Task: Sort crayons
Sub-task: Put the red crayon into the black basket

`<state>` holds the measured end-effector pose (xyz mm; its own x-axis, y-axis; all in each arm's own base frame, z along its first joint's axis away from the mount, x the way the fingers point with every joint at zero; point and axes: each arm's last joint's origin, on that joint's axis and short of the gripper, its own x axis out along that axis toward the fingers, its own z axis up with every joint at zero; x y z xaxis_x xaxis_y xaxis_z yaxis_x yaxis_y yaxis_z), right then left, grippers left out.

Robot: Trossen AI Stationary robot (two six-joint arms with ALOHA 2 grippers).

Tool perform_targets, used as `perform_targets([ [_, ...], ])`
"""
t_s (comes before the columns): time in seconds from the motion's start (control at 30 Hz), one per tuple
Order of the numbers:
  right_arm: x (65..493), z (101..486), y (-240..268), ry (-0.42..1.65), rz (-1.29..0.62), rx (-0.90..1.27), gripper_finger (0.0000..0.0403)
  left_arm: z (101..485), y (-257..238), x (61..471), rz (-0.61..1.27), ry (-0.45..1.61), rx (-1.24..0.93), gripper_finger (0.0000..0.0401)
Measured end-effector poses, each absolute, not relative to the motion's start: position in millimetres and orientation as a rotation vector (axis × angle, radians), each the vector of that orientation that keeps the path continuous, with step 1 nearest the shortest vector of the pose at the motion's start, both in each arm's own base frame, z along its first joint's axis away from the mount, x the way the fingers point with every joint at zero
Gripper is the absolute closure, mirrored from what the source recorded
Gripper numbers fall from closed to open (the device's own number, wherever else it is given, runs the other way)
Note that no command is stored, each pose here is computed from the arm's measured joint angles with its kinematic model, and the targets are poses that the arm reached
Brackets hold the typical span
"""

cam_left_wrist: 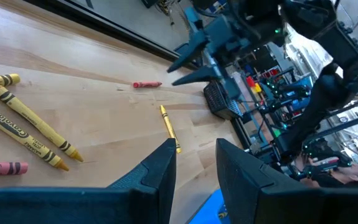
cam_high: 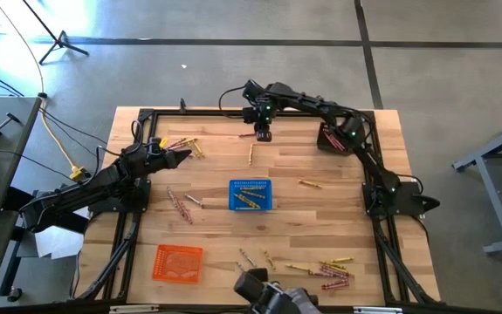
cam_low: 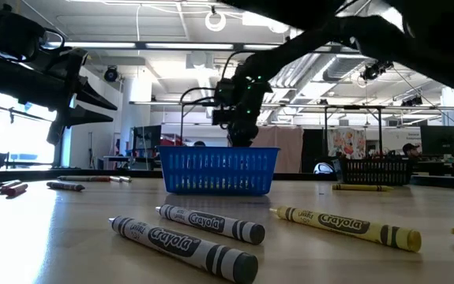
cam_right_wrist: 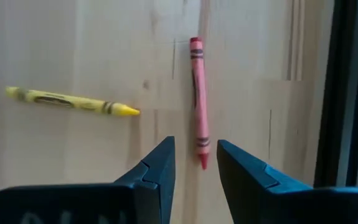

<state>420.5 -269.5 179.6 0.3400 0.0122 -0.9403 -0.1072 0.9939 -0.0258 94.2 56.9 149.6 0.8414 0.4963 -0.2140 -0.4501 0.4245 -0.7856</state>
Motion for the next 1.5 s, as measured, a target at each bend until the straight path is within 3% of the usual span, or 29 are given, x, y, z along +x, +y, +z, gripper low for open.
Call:
perform_targets([
  [0.23, 422, 169, -274, 1.292, 0.129, -0.306, 0.0300, 150, 57, 94, 0.592, -0.053, -0.965, 0.0300],
  [0.83, 432, 154, -262, 1.292, 0.129, -0.283, 0.0302, 150, 57, 94, 0.592, -0.053, -0.966, 0.0300],
  [1.1, 431, 153, -264, 1.268, 0.150, -0.245, 0.0335, 150, 57, 94, 0.592, -0.053, -0.965, 0.0300],
  [1.37, 429, 153, -264, 1.268, 0.152, -0.185, 0.0395, 150, 57, 94, 0.592, -0.053, -0.965, 0.0300],
  [1.5, 429, 153, -263, 1.272, 0.131, -0.153, 0.0397, 150, 57, 94, 0.592, -0.053, -0.965, 0.0300],
])
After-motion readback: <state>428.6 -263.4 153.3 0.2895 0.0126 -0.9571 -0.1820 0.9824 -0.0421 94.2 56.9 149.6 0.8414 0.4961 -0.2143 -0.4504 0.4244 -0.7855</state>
